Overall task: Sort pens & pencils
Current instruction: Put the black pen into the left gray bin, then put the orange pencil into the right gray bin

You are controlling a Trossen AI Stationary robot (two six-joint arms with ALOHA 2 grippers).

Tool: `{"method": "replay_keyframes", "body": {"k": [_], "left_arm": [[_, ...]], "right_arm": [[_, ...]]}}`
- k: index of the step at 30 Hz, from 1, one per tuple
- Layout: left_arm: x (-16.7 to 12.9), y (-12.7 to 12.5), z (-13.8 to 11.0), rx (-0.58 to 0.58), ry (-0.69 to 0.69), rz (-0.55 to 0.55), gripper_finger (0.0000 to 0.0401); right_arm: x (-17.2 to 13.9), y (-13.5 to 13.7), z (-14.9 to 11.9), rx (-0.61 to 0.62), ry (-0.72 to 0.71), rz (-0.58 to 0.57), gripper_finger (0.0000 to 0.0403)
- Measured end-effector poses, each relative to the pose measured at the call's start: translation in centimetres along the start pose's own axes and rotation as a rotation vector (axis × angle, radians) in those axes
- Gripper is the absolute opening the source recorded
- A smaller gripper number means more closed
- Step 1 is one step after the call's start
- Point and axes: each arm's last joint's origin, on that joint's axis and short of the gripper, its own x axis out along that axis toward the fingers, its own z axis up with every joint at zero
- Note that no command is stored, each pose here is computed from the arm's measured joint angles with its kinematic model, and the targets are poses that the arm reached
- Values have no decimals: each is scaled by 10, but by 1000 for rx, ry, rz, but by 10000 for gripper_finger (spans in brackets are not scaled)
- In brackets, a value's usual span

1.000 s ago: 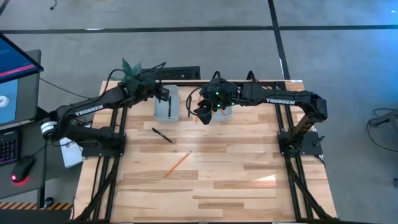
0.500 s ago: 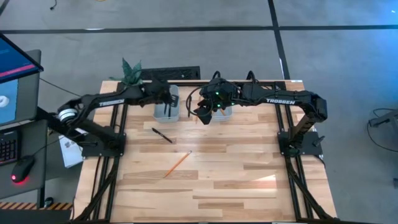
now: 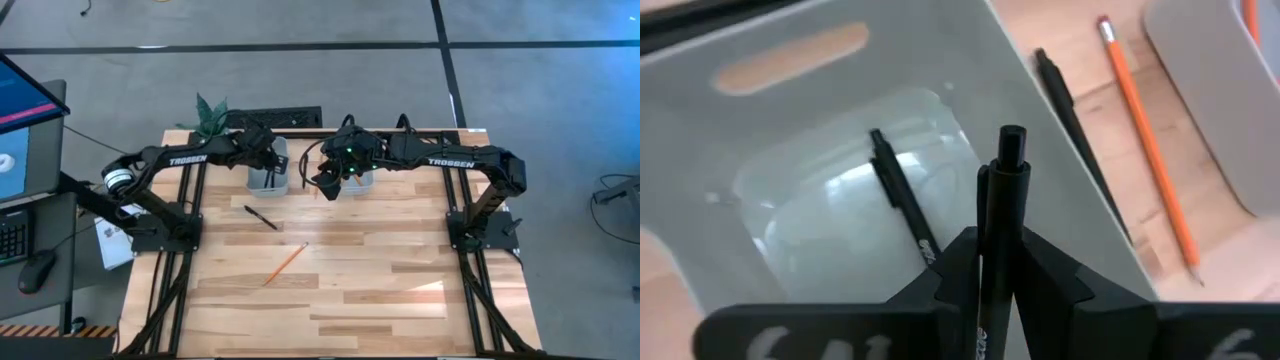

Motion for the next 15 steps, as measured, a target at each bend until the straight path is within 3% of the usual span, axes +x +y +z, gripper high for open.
{"method": "replay_keyframes", "body": {"k": [9,15], "left_arm": [[0,0,0,-3,-1,0,105],[0,1,1,-8,-18,28,121]], "right_arm": [[0,0,0,-1,0,0,228],[0,0,0,-1,0,0,228]]}}
